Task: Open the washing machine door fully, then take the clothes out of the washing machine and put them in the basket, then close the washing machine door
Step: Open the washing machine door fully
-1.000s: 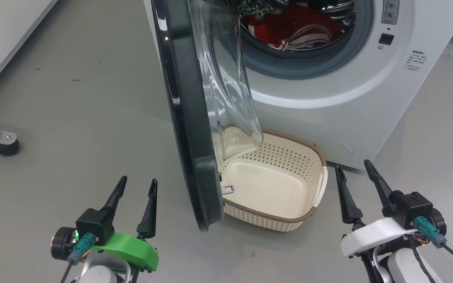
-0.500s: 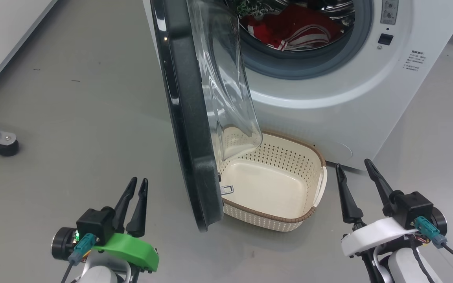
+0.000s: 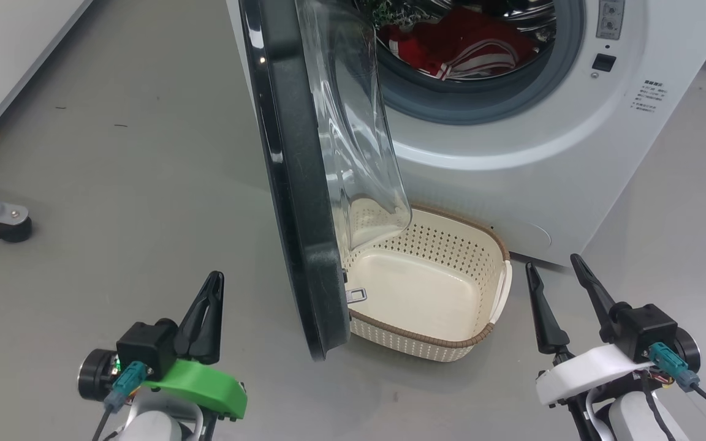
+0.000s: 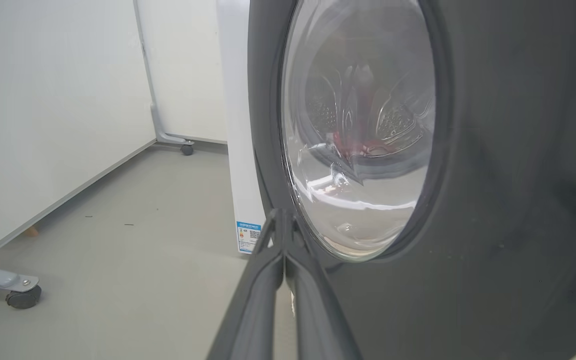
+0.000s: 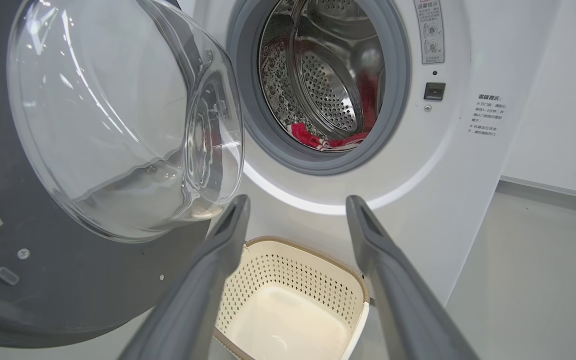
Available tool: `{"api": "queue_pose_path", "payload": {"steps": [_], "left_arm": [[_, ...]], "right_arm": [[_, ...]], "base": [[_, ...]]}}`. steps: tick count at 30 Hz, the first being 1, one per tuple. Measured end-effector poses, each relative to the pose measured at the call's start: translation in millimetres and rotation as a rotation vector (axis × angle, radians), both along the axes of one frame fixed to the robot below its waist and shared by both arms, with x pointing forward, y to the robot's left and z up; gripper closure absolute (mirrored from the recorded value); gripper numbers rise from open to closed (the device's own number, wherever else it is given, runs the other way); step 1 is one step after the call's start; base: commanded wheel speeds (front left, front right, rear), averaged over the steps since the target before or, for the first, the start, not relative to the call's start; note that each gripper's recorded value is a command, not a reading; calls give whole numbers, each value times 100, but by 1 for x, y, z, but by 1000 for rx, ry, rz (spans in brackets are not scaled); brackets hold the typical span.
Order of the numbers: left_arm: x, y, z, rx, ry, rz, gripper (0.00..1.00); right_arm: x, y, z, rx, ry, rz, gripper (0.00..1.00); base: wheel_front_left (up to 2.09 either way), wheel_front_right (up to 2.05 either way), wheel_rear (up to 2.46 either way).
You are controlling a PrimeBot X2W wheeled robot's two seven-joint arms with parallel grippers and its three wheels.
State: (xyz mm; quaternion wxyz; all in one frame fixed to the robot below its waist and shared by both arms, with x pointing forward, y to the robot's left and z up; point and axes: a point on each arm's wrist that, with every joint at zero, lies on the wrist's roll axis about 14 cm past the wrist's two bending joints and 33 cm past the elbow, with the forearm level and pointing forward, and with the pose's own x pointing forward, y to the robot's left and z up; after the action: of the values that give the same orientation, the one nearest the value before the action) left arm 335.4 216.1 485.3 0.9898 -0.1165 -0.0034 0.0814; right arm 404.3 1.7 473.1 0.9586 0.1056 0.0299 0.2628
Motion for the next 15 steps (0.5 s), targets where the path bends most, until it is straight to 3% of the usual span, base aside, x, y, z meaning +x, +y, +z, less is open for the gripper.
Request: {"api": "queue_pose_path", "payload": {"steps": [8, 15], "left_arm": [[5, 17, 40, 51, -117, 46, 100], [11, 31, 128, 143, -370, 91, 100]], "right_arm": [[2, -2, 0, -1, -2, -7, 0], [0, 1, 2, 2, -6, 0, 0]], "base": [[0, 0, 0], [0, 0, 0]]}}
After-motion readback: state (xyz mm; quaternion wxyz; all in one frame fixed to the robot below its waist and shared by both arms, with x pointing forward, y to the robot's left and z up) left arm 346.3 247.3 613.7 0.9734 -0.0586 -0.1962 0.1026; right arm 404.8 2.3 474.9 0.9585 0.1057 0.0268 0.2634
